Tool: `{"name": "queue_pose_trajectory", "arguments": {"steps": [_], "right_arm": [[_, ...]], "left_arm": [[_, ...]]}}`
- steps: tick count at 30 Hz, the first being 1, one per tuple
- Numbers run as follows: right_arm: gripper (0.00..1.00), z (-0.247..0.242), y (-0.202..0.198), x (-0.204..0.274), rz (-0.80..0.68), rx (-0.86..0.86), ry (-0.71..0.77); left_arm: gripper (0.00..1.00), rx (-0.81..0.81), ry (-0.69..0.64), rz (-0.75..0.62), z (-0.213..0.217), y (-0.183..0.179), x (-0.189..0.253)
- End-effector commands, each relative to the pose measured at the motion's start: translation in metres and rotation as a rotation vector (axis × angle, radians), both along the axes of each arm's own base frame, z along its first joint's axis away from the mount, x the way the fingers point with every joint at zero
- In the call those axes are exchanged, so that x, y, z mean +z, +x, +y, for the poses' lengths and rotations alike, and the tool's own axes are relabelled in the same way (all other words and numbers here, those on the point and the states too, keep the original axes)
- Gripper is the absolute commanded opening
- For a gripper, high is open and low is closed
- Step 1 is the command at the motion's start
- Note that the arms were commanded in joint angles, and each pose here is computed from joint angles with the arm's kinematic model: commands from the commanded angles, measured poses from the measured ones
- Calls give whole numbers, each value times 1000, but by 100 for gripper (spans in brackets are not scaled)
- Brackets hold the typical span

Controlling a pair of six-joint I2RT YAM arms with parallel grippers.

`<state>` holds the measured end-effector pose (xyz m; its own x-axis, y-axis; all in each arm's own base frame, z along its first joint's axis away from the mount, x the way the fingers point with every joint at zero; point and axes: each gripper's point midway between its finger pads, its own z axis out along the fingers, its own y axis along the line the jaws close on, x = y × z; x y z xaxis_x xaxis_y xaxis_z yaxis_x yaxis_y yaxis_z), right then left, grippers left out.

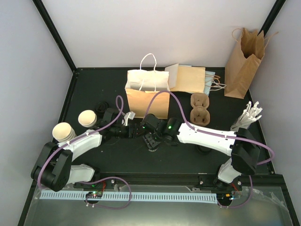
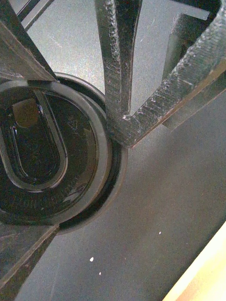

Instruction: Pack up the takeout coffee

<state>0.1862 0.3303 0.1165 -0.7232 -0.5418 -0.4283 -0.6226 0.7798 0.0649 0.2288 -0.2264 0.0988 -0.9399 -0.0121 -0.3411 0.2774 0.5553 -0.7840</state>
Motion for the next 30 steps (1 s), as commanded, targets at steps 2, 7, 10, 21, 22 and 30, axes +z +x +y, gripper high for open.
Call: {"name": "queue_pose_trajectory", "arguments": {"steps": [2,7,10,21,22,30], "right_arm": [[71,-23,-65,-76,331,35,-169],[71,-25,-69,-80,336,44,-200],[71,-30,-74,-86,341,54,-243],[71,-39,-78,-91,344,53,-272],[71,-37,-78,-89,343,47,-250],[70,-25,-75,-81,311,-11,-92]], "left_arm": [[70,-31,5,-11,-4,0,4],[70,-32,5,-13,-4,0,5],[70,-32,6,-15,-4,1,5],[71,-31,6,-19,-4,2,7],[71,-32,7,-19,-4,1,6],[71,-32,8,-19,-4,2,6]]}}
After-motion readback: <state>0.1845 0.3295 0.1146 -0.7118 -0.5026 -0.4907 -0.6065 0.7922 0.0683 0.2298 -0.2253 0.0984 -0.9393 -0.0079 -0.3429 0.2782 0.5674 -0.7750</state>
